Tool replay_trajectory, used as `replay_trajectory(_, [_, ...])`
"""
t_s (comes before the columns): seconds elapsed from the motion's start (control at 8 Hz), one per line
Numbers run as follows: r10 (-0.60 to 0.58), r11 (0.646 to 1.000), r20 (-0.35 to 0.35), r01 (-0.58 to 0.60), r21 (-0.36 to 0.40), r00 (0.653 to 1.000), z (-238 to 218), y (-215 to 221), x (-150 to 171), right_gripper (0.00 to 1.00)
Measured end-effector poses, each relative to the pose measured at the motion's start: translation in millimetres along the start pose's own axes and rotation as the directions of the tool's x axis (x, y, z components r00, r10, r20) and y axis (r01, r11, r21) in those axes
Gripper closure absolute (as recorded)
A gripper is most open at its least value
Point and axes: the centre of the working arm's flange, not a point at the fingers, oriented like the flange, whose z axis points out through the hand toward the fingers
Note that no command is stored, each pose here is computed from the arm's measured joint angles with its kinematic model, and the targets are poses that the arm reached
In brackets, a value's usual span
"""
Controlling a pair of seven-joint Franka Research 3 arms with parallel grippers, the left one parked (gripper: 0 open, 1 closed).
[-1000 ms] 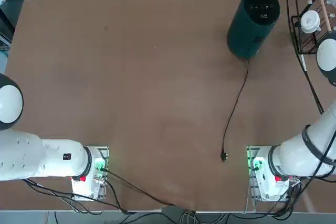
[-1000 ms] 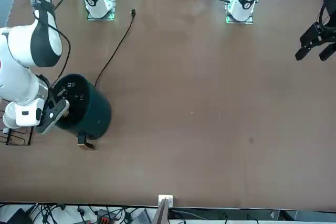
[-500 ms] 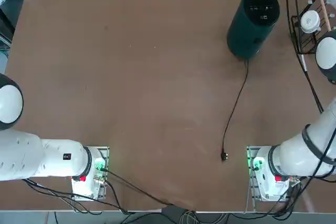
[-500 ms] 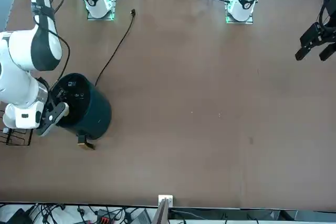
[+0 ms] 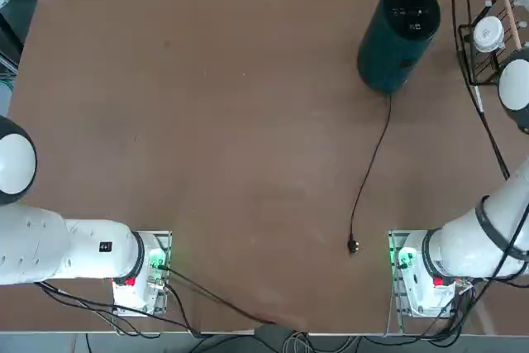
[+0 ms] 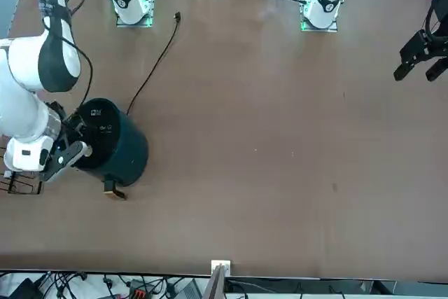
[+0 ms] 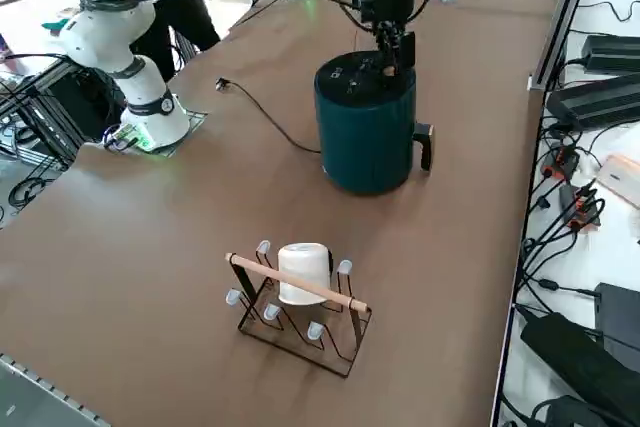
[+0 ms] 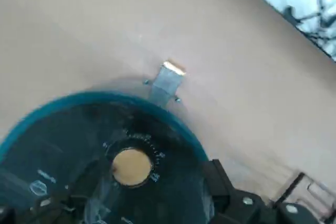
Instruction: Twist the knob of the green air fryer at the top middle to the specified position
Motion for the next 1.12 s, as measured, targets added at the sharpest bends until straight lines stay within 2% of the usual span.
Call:
replay_trajectory(0.25, [0.17,0.985,-0.023,-0.171,-0.014,0.985,-41,-3,-10,0.0])
replay_trajectory(0.5, [0.334,0.942,-0.036,-0.335,-0.016,0.942,-75,-7,-24,0.0])
replay_trajectory(0.88, [0.51,0.86,-0.036,-0.511,-0.003,0.859,-111,-9,-45,0.0])
replay_trajectory(1.12, [0.623,0.782,-0.013,-0.622,0.041,0.782,-129,-9,-61,0.0])
